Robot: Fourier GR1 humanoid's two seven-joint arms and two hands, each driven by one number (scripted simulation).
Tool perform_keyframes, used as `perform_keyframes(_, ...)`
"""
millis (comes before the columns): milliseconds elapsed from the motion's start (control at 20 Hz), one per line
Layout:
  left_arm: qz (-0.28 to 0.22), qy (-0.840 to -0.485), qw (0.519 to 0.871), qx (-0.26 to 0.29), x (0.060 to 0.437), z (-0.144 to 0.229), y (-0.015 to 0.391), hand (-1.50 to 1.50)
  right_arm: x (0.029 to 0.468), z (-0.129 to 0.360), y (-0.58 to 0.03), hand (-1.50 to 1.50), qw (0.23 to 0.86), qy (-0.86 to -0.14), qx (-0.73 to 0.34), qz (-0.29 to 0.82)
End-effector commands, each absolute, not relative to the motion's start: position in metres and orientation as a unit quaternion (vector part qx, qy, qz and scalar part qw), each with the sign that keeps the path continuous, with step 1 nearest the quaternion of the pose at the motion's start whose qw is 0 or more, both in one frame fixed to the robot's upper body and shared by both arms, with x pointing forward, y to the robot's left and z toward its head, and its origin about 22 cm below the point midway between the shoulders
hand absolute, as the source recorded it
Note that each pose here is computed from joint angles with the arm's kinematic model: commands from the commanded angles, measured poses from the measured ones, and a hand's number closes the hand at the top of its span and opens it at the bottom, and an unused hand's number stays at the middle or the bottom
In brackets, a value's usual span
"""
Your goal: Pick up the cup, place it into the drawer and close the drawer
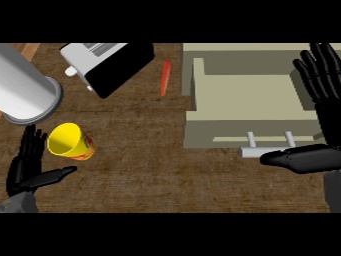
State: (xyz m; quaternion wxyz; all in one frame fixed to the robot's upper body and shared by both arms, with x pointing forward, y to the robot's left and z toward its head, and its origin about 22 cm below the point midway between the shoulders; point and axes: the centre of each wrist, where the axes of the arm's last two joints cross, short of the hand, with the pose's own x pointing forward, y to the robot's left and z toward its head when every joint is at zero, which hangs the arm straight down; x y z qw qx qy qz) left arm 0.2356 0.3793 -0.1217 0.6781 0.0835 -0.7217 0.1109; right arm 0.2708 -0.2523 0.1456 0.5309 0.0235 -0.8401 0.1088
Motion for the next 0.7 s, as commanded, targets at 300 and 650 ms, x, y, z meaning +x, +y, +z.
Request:
perform_keyframes(300,0.112,-0.738,0.66,0.084,0.228,-0.137,0.389,-1.5,0.266,0.162,-0.256,-1.5,0.531,-0.838,0.03,0.119)
perform_keyframes(650,0.106,-0.745,0.653,0.089,0.244,-0.141,0.363,-1.5,0.275,0.154,-0.256,-1.5,0.529,-0.839,0.037,0.119)
